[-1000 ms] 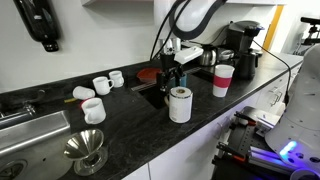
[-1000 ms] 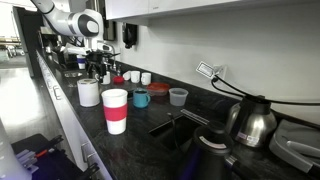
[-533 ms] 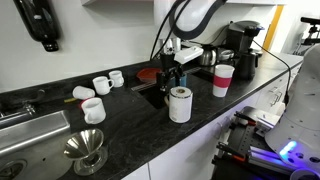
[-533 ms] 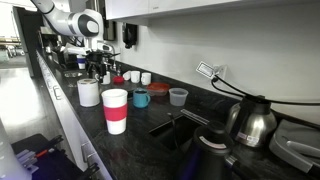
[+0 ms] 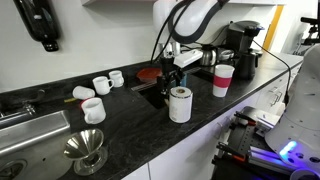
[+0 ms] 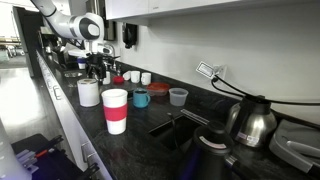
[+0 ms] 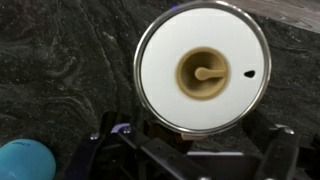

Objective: Move the white object slightly to the right

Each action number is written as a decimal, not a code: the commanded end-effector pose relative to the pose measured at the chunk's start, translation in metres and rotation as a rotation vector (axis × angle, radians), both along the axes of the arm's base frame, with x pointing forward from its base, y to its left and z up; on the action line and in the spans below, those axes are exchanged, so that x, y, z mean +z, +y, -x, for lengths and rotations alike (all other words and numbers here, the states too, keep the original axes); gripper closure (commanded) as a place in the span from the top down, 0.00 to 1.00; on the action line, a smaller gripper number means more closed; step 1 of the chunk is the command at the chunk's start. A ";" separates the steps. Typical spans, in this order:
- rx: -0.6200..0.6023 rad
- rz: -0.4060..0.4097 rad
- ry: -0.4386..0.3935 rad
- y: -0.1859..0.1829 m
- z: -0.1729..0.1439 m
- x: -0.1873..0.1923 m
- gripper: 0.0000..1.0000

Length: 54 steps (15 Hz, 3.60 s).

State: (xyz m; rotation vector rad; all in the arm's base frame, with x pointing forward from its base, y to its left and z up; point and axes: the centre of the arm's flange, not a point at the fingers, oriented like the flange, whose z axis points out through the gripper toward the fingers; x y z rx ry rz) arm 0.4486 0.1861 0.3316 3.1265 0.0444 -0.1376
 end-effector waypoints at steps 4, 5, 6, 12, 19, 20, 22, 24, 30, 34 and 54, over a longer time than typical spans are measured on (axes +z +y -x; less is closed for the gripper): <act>-0.013 0.016 -0.006 0.003 -0.005 -0.015 1.00; -0.017 0.017 -0.008 0.002 -0.005 -0.015 1.00; -0.019 0.015 -0.007 0.002 -0.006 -0.016 1.00; -0.034 0.026 0.000 -0.002 -0.006 -0.022 1.00; -0.032 0.024 -0.013 -0.004 -0.009 -0.022 0.46; -0.032 0.024 -0.013 -0.004 -0.009 -0.022 0.40; -0.031 0.025 -0.012 -0.004 -0.009 -0.022 0.26; -0.032 0.027 -0.011 -0.003 -0.010 -0.023 0.12; -0.036 0.028 -0.008 -0.004 -0.010 -0.024 0.06; -0.034 0.026 -0.009 -0.006 -0.011 -0.020 0.06; -0.615 -0.020 -0.044 -0.091 -0.013 0.030 0.06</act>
